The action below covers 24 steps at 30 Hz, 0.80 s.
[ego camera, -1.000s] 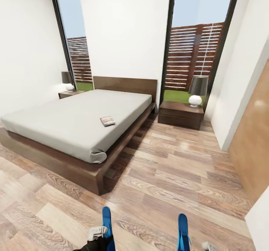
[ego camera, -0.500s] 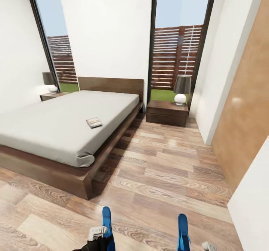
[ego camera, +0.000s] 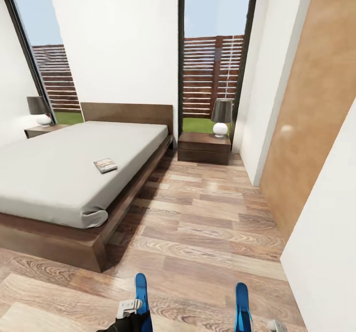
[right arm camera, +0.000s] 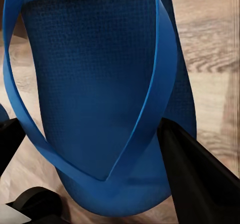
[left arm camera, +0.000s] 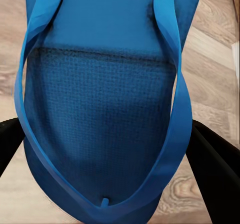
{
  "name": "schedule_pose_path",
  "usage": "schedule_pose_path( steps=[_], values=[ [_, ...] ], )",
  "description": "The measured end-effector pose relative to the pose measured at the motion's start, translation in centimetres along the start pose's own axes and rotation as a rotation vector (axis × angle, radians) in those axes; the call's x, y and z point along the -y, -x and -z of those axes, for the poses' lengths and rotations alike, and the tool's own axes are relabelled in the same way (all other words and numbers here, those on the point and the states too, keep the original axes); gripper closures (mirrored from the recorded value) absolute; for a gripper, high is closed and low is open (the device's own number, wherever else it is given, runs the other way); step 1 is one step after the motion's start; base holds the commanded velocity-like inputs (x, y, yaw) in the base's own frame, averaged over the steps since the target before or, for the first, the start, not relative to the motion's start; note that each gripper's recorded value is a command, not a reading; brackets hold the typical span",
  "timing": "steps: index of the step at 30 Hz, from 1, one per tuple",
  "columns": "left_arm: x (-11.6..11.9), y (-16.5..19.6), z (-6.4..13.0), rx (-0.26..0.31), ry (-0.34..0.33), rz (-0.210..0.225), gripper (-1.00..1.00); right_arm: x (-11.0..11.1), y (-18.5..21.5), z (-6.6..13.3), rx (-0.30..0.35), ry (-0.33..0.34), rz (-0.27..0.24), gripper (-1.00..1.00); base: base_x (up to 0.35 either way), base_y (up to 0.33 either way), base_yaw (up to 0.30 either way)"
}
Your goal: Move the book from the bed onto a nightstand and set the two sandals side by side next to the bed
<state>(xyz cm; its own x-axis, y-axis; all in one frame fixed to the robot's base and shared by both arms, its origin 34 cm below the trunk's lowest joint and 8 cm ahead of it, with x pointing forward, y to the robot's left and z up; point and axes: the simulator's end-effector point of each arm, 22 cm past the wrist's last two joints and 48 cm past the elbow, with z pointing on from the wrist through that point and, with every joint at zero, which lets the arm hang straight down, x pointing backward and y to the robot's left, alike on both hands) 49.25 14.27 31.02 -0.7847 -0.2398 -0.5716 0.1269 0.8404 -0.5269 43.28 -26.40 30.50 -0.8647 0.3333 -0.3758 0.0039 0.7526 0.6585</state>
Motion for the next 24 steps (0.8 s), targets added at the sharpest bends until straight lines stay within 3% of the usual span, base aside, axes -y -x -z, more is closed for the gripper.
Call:
schedule_pose_path(
  steps=[16, 24],
  values=[
    [0.00, -0.01, 0.00, -0.001, 0.000, -0.001, 1.00, 0.00, -0.03, 0.00, -0.001, 0.000, 0.001, 1.00, 0.000, 0.000, -0.222],
    [0.00, -0.02, 0.00, -0.001, 0.000, -0.001, 1.00, -0.01, -0.03, -0.01, -0.001, 0.000, 0.001, 1.00, 0.000, 0.000, -0.044]
  ],
)
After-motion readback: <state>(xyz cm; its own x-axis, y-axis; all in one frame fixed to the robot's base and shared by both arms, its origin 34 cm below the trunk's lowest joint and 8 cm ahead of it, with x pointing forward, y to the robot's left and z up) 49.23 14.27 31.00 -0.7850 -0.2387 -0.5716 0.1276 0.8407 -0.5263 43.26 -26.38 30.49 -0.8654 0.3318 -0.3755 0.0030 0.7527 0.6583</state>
